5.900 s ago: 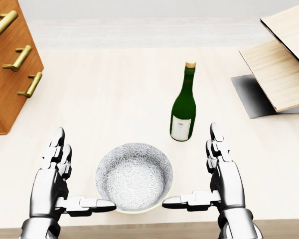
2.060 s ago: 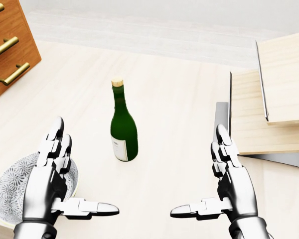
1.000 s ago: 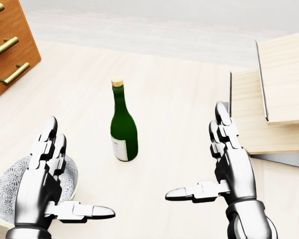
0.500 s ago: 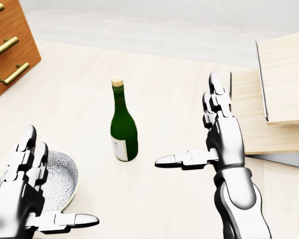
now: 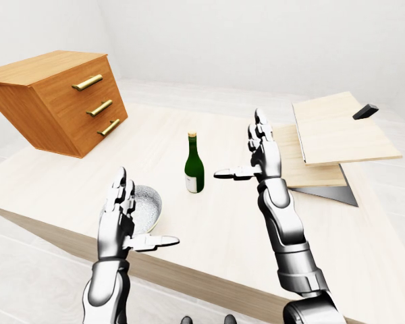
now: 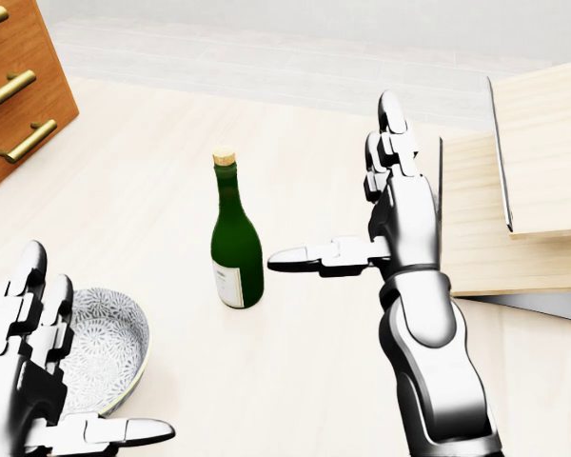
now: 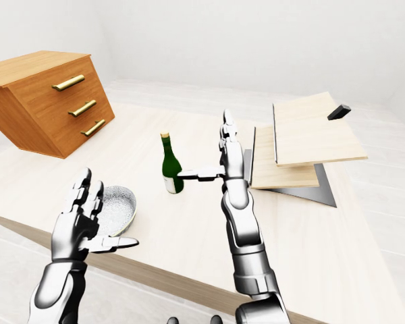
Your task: Put the wine bottle on the wine rack.
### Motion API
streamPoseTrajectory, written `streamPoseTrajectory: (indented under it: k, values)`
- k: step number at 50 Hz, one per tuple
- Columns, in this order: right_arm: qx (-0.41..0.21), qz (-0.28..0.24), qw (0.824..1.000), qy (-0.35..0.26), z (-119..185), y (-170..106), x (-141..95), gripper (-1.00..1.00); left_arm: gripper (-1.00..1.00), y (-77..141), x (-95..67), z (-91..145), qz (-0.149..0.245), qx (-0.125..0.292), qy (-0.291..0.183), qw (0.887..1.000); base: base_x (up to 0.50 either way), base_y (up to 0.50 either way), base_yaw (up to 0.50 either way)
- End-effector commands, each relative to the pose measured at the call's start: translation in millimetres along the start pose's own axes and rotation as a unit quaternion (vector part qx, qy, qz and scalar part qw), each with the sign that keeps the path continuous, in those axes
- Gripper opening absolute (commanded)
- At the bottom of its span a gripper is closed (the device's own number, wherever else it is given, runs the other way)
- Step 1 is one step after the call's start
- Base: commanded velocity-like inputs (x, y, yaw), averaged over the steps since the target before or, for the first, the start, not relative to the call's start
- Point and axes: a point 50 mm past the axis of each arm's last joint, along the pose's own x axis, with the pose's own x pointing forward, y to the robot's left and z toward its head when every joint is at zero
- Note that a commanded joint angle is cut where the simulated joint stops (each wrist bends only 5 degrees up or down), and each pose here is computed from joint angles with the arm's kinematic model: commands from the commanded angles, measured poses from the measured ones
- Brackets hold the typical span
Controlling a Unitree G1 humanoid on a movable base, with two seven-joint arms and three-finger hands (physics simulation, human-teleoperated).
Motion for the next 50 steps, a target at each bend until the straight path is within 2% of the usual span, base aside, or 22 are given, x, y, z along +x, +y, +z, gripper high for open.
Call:
streamPoseTrajectory:
  k: [1, 9, 35, 50]
  values:
    - [0.01, -0.002, 1.0, -0.006, 6.1, 9.5, 13.5, 1.0, 1.0, 1.8, -1.8, 5.1, 0.002, 0.002, -0.01, 1.0, 0.0, 0.0, 0.0]
    - [0.019, -0.008, 1.0, 0.019, -1.5, 20.3, 24.6, 1.0, 1.0, 1.6, -2.1, 5.2, 0.002, 0.0, -0.01, 1.0, 0.0, 0.0, 0.0]
    - [0.011, -0.001, 0.997, 0.073, -20.5, 37.5, 36.1, 1.0, 1.0, 5.4, -5.9, 8.9, 0.007, 0.003, -0.015, 1.0, 0.0, 0.0, 0.0]
    - [0.0, 0.004, 0.991, 0.133, -37.3, 51.8, 50.0, 1.0, 1.0, 2.1, -6.2, 12.7, -0.001, 0.005, -0.023, 1.0, 0.0, 0.0, 0.0]
